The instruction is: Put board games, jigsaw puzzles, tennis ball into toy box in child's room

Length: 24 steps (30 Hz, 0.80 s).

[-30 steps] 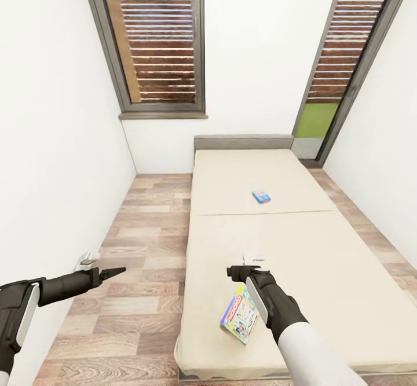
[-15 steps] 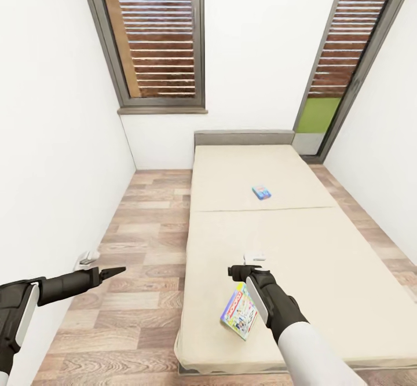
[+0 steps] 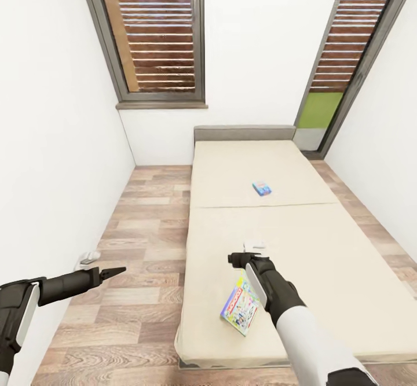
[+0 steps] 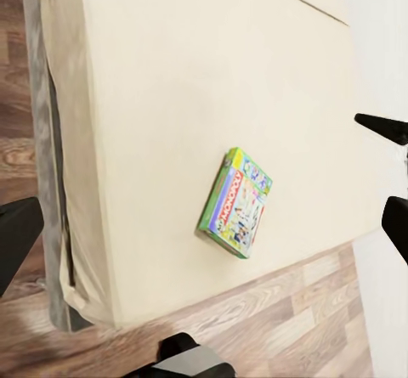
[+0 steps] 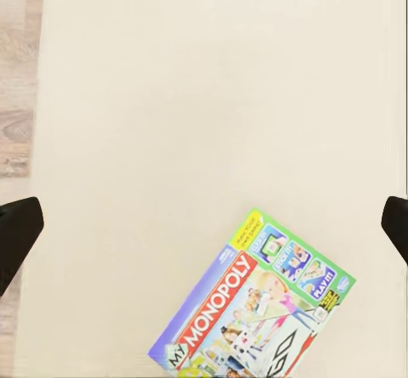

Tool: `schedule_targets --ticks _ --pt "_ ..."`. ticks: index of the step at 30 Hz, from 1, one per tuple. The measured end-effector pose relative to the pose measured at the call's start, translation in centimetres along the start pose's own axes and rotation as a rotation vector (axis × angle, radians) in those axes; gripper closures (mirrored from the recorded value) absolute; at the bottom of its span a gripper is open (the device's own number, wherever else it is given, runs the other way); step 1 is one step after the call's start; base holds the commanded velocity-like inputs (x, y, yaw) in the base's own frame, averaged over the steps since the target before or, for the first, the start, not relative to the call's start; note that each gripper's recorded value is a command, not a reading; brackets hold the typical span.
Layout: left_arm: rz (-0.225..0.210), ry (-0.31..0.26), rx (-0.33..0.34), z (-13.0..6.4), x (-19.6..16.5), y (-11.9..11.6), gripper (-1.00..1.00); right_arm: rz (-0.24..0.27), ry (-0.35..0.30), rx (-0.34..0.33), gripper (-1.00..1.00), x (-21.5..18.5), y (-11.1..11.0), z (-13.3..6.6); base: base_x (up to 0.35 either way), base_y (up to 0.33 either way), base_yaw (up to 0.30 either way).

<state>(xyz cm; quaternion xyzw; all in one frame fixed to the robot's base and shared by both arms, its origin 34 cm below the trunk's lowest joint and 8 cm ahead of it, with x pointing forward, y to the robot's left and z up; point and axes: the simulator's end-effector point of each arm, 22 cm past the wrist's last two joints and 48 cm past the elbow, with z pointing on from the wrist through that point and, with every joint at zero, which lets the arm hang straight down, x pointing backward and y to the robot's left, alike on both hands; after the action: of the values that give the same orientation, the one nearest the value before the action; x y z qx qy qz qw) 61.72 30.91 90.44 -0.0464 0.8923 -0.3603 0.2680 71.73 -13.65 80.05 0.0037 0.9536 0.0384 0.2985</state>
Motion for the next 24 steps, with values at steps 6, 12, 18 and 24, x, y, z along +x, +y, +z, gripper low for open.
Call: schedule_targets --ticks 6,12,18,24 --pt "-0.007 0.006 -0.001 0.2 0.3 0.3 -1.0 -0.016 -0.001 0.004 -1.0 -3.4 0.0 0.8 0.0 0.0 0.0" --pt "-0.014 0.011 -0.003 0.4 0.5 0.6 -1.0 -0.03 0.053 0.011 -1.0 -2.9 -0.1 1.9 0.0 0.0 0.0" --pt "-0.02 0.019 -0.006 0.6 0.8 1.0 -1.0 0.002 0.066 0.019 -1.0 -1.7 -0.8 2.8 0.0 0.0 0.0" --pt "-0.027 0.025 -0.008 0.8 1.1 1.3 -1.0 0.035 0.105 0.03 -1.0 0.7 -1.7 3.6 0.0 0.0 0.0"
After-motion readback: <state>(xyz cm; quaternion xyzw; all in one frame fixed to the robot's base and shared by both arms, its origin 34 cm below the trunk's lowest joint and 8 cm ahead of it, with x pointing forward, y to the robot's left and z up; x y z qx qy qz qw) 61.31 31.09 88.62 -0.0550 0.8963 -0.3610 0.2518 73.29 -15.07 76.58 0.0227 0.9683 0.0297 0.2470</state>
